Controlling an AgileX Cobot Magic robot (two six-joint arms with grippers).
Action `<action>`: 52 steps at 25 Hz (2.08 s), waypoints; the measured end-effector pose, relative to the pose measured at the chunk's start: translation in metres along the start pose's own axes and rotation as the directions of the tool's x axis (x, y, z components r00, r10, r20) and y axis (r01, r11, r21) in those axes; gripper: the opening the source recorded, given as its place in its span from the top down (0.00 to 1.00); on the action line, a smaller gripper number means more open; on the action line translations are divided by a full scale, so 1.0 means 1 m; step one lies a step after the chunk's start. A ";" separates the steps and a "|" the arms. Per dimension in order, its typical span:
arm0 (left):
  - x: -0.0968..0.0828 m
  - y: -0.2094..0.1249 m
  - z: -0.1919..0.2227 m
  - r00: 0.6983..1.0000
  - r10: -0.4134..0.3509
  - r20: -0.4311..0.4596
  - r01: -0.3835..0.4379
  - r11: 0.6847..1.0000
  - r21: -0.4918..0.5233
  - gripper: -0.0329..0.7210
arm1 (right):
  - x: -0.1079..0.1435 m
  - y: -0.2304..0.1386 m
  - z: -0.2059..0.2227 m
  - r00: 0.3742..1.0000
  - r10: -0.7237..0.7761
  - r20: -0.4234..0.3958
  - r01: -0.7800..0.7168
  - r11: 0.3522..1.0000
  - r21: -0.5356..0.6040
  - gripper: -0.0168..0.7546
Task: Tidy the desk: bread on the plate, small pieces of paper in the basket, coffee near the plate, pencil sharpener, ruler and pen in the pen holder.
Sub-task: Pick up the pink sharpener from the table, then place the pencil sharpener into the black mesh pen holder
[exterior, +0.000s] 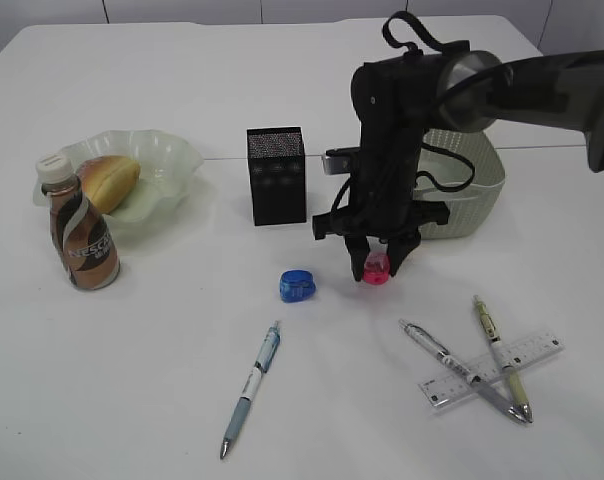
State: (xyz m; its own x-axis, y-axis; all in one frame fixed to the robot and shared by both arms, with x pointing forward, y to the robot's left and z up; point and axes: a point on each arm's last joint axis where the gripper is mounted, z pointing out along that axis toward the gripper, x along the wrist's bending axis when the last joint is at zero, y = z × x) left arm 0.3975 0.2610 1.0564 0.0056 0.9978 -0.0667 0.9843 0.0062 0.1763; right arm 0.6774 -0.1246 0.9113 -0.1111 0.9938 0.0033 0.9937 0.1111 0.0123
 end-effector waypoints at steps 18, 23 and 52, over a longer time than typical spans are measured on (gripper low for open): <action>0.000 0.000 0.000 1.000 0.000 -0.002 0.000 1.000 0.001 0.40 | 0.034 0.026 -0.104 0.992 -0.068 -0.110 0.029 0.947 -0.319 0.59; 0.000 0.000 0.000 1.000 0.000 -0.002 0.000 1.000 0.001 0.40 | 0.035 0.029 -0.123 0.989 -0.089 -0.118 0.037 0.923 -0.384 0.60; 0.001 0.000 0.000 1.000 0.003 -0.008 -0.003 1.000 0.000 0.40 | 0.050 0.076 -0.092 0.971 -0.178 -0.157 0.016 0.709 -0.705 0.60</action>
State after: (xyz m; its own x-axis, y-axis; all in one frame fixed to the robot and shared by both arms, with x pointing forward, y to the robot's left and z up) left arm 0.3975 0.2617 1.0564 0.0070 0.9983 -0.0581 0.9842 0.0034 0.1768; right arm 0.7460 -0.0668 1.0049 -0.2870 0.9448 0.1582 0.6948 0.0916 0.7134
